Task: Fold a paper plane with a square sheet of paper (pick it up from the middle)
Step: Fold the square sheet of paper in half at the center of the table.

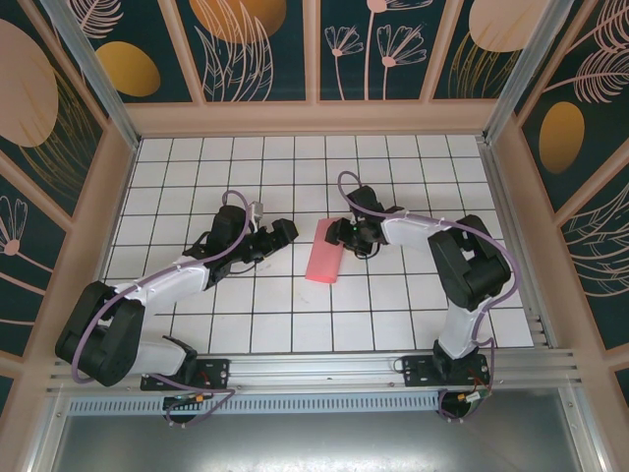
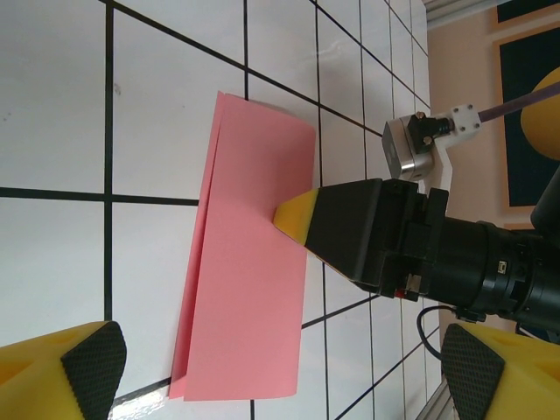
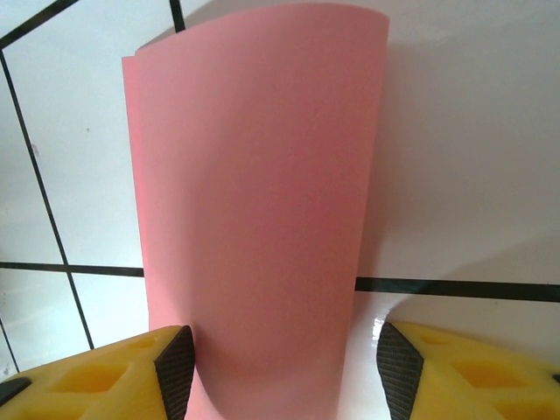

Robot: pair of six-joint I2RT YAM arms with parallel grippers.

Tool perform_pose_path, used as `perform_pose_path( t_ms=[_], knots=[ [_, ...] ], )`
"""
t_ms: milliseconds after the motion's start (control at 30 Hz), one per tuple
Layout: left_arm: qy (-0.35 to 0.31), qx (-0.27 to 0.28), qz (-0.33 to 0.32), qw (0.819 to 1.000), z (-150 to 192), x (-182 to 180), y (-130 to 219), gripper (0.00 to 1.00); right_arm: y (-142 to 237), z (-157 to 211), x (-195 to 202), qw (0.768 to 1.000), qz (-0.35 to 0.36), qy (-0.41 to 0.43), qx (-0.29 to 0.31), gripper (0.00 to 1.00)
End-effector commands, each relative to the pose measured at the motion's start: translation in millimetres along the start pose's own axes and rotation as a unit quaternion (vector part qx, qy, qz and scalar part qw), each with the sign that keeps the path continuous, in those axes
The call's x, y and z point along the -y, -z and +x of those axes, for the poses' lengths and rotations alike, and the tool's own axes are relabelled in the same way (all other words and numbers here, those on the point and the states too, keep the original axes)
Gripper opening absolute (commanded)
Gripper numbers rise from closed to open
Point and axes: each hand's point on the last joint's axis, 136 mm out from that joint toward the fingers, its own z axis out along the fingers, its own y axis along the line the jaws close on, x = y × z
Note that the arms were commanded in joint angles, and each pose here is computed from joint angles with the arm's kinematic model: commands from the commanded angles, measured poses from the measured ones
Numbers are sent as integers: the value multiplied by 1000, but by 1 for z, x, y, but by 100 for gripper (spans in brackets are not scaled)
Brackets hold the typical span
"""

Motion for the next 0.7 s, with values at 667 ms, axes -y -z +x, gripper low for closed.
perform_pose_path(
  t_ms=[667],
  knots=[
    [-29,9,-1,1000,-5,9,6,95,-21,21,32,996,86,6,-35,62]
  ],
)
